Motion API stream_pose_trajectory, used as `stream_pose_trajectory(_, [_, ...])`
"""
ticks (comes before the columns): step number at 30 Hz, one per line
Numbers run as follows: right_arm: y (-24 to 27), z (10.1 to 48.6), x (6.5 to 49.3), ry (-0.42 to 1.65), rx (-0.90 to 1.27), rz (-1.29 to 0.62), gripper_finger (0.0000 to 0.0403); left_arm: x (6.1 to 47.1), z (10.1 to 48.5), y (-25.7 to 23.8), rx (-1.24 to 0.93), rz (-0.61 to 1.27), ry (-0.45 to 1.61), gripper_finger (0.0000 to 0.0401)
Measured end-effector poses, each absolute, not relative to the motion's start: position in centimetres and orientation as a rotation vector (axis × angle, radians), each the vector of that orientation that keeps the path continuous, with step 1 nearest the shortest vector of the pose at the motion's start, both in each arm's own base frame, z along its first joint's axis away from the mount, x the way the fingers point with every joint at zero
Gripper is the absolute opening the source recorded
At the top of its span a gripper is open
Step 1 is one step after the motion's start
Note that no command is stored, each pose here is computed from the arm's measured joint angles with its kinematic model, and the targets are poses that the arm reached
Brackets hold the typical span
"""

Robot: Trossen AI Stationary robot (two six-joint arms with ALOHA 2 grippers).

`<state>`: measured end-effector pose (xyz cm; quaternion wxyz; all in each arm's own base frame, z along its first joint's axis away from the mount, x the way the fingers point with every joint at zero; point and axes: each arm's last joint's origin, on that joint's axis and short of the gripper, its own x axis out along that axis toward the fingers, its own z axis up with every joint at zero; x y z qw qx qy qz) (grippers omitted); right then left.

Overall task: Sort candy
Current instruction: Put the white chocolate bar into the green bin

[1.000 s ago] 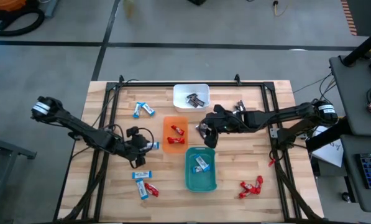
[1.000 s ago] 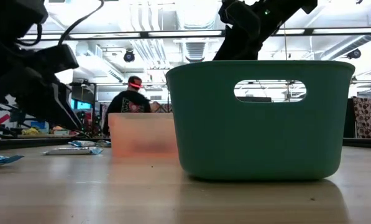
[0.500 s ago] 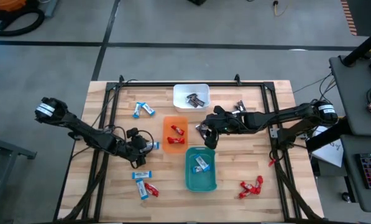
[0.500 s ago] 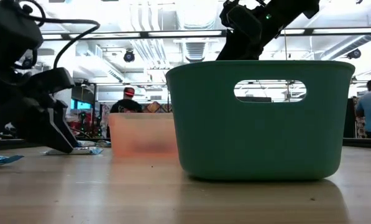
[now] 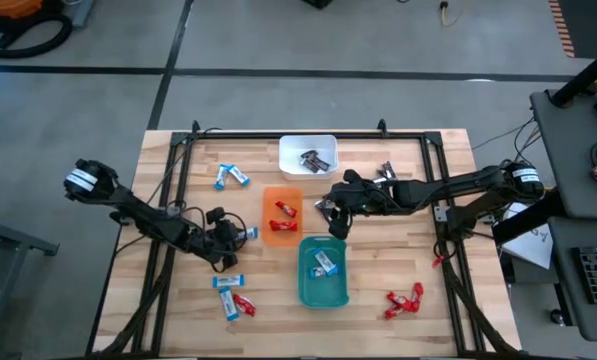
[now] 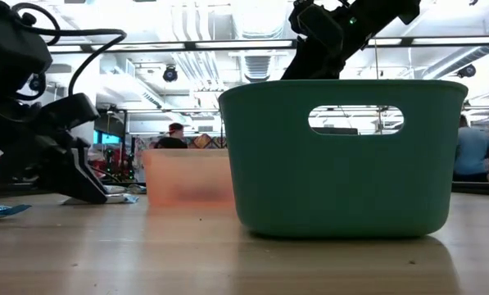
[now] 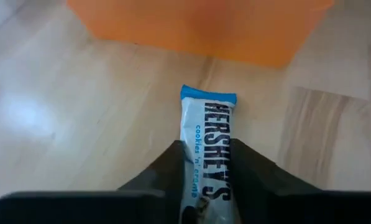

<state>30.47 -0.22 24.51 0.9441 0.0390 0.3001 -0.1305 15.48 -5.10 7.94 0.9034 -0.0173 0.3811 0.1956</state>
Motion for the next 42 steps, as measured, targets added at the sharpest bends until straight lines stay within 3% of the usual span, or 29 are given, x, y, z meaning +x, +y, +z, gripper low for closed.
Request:
stream_pose_trajectory(4, [-0.2,24.5,30.5,0.612,0.079,-0.266,0.0162,15.4,8.0,-4.9,0.005,0.433,0.778,0.003])
stream_pose_trajectory(7, [-0.2,24.5,30.5,0.612,0.079,-0.266,0.0162,15.4,8.1,-4.9,0.009,0.421,0.77,0.0017])
stream_pose_trajectory(42, [-0.2,24.5,30.5,0.61,0.079,-0.266,0.0162,14.7,11.8,-4.9,-0.085,0.285,0.708,0.0])
